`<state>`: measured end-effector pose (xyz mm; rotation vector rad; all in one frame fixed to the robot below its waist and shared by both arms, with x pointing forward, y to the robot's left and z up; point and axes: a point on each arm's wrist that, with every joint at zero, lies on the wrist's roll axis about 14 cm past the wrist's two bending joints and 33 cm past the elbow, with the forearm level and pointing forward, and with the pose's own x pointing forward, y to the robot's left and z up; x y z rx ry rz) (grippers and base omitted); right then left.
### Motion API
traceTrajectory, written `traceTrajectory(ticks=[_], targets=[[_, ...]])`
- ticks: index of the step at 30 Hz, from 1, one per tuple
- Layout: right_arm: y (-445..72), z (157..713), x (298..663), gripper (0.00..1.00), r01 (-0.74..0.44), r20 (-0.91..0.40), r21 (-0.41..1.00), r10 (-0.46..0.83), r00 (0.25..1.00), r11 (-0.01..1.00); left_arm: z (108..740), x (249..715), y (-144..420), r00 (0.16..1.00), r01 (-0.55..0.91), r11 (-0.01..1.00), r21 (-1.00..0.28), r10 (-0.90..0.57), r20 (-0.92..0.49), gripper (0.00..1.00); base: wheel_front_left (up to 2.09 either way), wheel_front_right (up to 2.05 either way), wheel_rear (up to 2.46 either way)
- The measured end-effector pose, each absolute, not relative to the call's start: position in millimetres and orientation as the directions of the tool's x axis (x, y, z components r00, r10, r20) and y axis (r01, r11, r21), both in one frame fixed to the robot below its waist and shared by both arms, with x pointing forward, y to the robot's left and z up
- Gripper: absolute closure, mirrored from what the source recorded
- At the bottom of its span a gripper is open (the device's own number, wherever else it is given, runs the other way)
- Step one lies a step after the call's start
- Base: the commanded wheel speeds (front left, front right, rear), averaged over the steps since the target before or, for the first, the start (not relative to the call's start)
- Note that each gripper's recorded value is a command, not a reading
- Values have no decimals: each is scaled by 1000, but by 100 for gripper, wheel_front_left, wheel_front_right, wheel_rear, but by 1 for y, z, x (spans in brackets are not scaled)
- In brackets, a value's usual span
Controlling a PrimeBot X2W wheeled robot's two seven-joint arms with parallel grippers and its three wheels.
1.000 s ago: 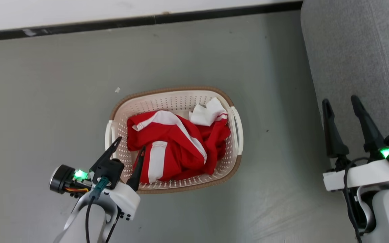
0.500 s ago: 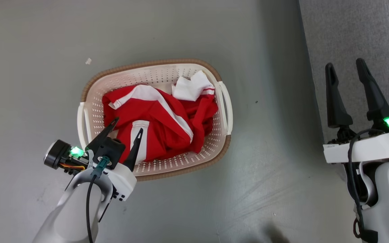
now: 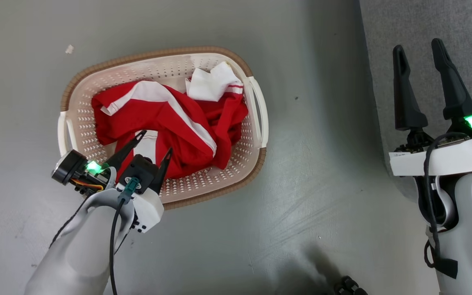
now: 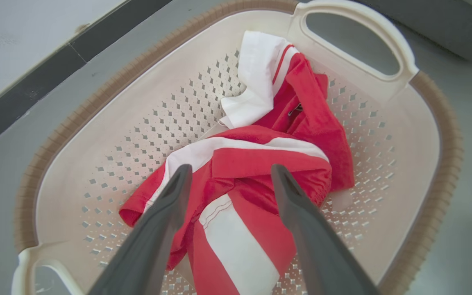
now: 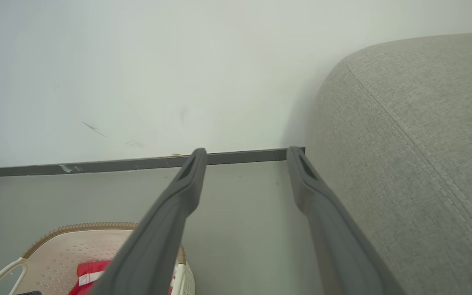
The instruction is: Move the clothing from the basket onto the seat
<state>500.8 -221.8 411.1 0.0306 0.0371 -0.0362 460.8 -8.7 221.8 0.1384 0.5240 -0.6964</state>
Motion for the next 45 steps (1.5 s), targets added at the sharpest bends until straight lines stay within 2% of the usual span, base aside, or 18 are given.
traceTrajectory(ticks=[14,32,45], targets=[[-241,400,509,0,76,-49,11,-75,996,997,173,454,-22,547,708,703,-61,-601,-583,0,0,0,0],[-250,394,517,0,87,-53,-11,-87,995,996,138,446,-33,467,741,666,-83,-601,-648,0,0,0,0],[-252,390,516,0,90,-64,-16,-91,994,996,123,452,-20,474,728,685,-11,-515,-714,0,0,0,0]])
